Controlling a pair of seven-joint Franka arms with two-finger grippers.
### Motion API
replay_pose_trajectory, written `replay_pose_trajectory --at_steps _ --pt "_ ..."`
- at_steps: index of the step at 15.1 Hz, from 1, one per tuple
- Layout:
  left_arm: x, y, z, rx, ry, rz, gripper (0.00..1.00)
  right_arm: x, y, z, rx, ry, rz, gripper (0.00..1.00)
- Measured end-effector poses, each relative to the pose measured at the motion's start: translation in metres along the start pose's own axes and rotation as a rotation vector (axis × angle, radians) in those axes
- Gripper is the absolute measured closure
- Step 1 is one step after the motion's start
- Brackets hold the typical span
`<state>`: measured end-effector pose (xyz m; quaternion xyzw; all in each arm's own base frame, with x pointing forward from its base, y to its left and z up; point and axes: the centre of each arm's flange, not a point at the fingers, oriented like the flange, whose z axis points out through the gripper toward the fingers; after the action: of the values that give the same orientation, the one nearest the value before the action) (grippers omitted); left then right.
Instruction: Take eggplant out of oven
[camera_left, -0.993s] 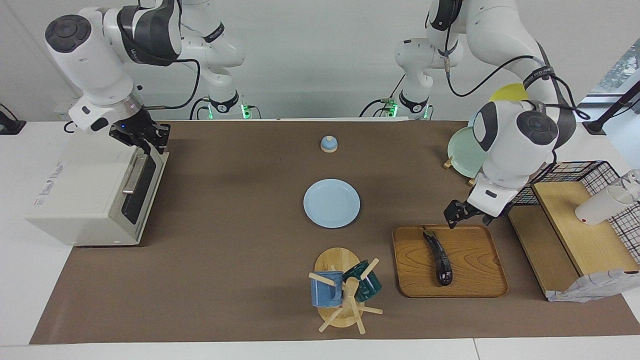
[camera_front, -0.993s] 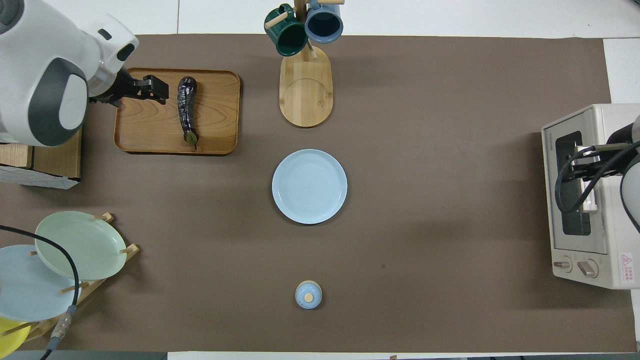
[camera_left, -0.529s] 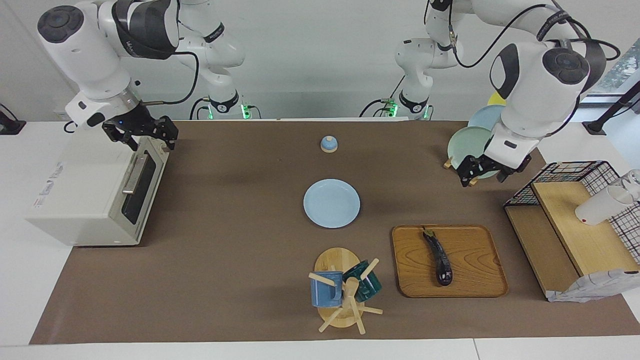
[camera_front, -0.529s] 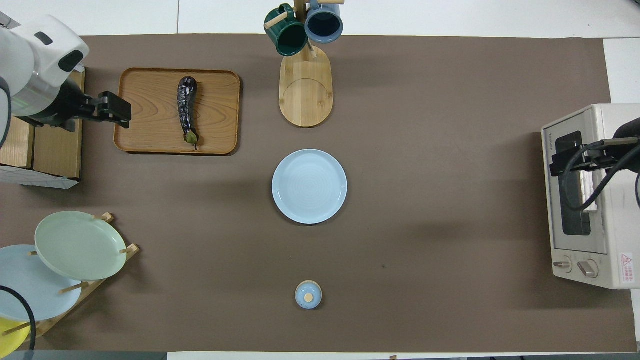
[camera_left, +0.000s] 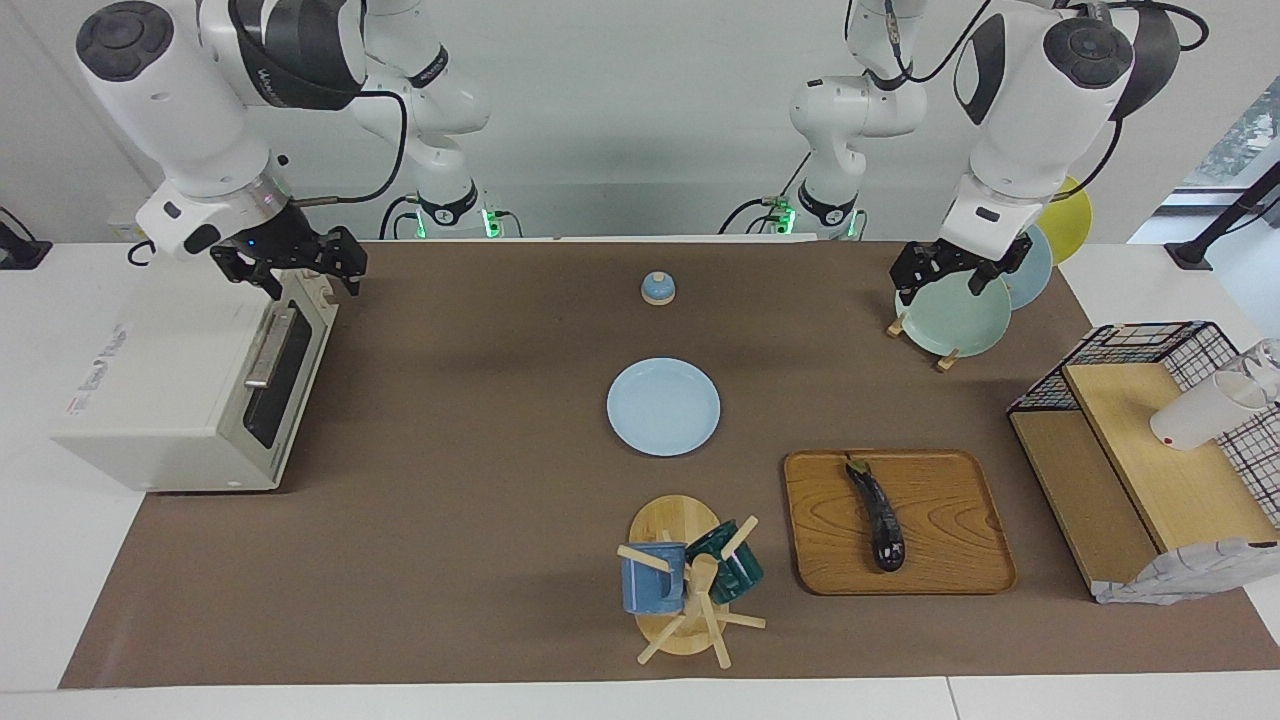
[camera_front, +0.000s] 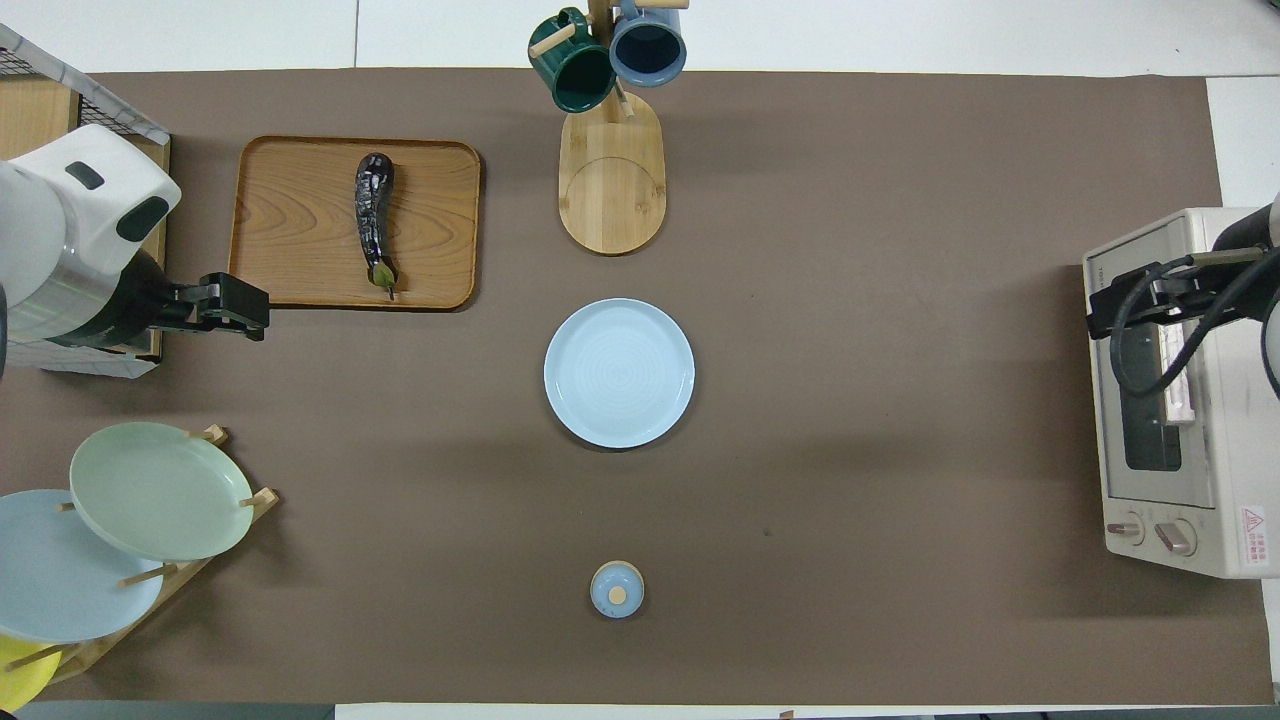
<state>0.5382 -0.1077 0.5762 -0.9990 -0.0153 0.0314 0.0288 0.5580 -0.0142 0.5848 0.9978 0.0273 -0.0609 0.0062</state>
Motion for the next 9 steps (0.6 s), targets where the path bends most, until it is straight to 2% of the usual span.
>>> replay_pose_trajectory --at_steps 9 --pt "-0.006 -0.017 -0.025 -0.002 -0.030 -0.005 0.00 -0.002 0.001 -0.014 0.000 0.030 0.003 0.00"
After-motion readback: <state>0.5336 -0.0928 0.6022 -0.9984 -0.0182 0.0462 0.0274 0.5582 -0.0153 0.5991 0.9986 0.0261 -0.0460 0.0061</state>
